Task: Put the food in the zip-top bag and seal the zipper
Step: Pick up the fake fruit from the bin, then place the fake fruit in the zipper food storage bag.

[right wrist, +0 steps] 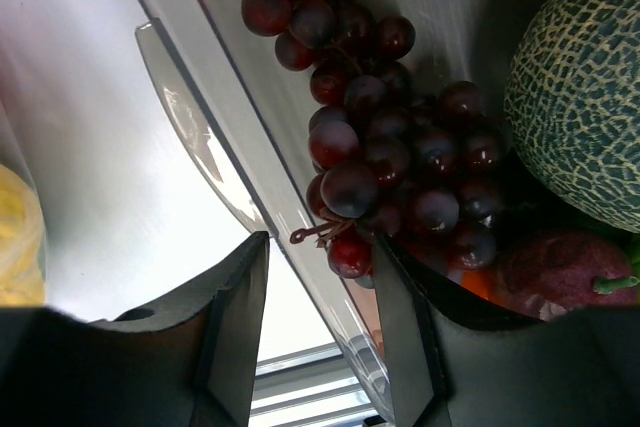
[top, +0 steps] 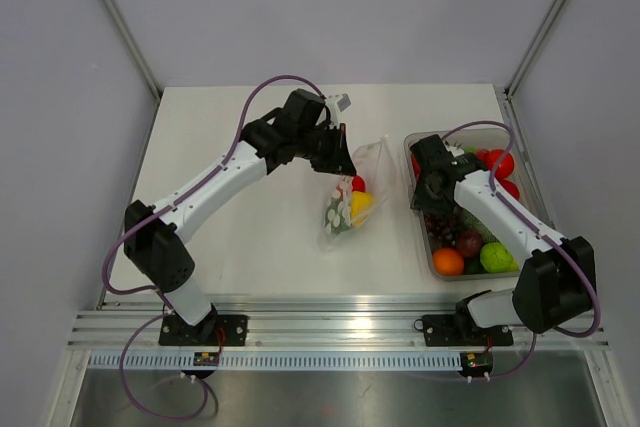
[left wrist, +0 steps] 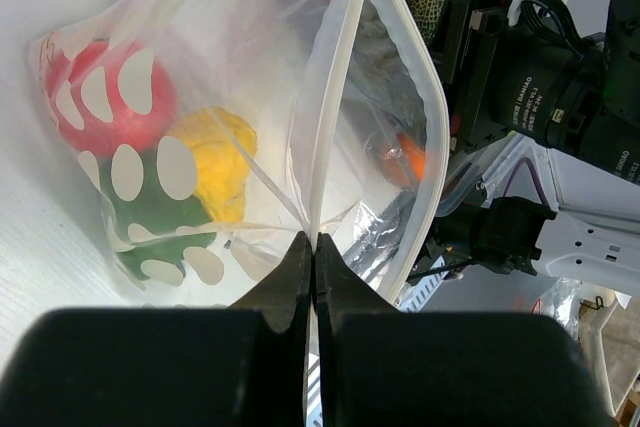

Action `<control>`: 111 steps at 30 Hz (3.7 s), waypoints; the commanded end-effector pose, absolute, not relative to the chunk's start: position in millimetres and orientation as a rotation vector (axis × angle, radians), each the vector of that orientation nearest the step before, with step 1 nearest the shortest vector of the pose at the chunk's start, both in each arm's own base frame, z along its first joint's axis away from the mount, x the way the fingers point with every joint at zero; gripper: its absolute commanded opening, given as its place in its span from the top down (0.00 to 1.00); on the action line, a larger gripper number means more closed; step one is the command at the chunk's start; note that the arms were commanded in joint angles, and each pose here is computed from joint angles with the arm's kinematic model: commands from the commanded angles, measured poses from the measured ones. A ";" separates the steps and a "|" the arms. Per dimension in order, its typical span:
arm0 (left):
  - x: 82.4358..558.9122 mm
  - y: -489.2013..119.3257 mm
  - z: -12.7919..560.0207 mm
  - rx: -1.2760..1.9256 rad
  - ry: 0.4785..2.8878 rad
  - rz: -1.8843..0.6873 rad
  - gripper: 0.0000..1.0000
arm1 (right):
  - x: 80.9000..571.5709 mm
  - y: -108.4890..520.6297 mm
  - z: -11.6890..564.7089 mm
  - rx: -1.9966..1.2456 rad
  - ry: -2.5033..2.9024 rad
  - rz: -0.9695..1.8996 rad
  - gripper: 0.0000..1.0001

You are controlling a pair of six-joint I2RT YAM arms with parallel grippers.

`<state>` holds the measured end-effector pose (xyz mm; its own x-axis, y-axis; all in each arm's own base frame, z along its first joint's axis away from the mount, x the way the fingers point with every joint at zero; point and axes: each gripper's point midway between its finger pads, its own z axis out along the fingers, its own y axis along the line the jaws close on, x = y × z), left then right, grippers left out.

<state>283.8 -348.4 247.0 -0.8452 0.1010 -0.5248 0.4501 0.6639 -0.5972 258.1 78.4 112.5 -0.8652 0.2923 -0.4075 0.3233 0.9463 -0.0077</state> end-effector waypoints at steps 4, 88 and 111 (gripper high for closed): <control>283.5 -351.4 269.0 0.453 2.335 -1.102 1.00 | 275.8 82.2 125.0 0.463 2.609 -0.151 0.48; 299.2 -358.1 248.7 0.402 2.396 -1.082 1.00 | 293.9 184.7 459.7 0.082 1.981 0.394 1.00; 296.9 -357.0 259.9 0.403 2.369 -1.101 1.00 | 303.2 215.4 369.9 0.059 2.140 0.353 1.00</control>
